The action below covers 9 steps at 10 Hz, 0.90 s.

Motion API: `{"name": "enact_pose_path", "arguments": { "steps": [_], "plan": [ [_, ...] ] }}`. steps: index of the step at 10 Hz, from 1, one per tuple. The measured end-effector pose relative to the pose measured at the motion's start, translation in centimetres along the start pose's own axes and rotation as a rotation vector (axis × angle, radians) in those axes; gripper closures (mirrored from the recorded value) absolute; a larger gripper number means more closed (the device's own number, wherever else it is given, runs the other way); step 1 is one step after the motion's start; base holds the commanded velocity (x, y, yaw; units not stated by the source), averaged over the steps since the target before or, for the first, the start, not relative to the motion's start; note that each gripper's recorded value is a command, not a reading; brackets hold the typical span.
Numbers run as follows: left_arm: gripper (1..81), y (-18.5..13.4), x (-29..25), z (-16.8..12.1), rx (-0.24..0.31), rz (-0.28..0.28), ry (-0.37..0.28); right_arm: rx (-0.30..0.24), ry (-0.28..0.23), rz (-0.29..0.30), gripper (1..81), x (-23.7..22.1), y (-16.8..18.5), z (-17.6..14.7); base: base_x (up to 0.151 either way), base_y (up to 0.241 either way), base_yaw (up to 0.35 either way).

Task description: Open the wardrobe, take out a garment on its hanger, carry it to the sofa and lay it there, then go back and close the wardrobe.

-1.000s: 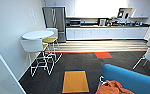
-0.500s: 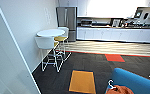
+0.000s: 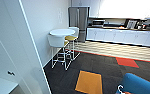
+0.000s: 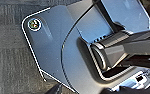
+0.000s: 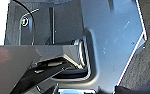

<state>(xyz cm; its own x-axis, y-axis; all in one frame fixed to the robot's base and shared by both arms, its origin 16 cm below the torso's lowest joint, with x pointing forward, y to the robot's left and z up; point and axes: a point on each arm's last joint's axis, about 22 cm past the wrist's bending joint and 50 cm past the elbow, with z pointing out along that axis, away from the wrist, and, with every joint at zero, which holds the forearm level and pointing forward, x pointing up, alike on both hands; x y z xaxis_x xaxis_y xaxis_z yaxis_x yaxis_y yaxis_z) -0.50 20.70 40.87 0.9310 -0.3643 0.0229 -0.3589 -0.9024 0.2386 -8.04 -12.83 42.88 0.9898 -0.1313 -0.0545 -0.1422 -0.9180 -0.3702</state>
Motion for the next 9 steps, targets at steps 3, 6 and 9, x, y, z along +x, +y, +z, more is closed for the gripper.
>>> {"name": "enact_pose_path", "arguments": {
  "steps": [3, 6, 9],
  "plan": [
    [1.0, 0.4, 0.0, 0.1, -0.006, 0.0, 0.0, -0.002, -0.001, 0.0, 1.0, 0.0, 0.2, 0.0, 0.0, 0.0, 0.307],
    [1.0, 1.1, 0.2, 0.2, -0.018, -0.001, 0.004, -0.013, -0.01, 0.003, 1.0, -0.8, 0.9, -0.3, 0.0, 0.0, 0.307],
    [1.0, 0.9, 0.9, 0.2, -0.017, 0.001, 0.012, -0.015, -0.013, 0.004, 1.0, -1.1, 1.0, -0.3, 0.0, 0.0, 0.307]
  ]
}}
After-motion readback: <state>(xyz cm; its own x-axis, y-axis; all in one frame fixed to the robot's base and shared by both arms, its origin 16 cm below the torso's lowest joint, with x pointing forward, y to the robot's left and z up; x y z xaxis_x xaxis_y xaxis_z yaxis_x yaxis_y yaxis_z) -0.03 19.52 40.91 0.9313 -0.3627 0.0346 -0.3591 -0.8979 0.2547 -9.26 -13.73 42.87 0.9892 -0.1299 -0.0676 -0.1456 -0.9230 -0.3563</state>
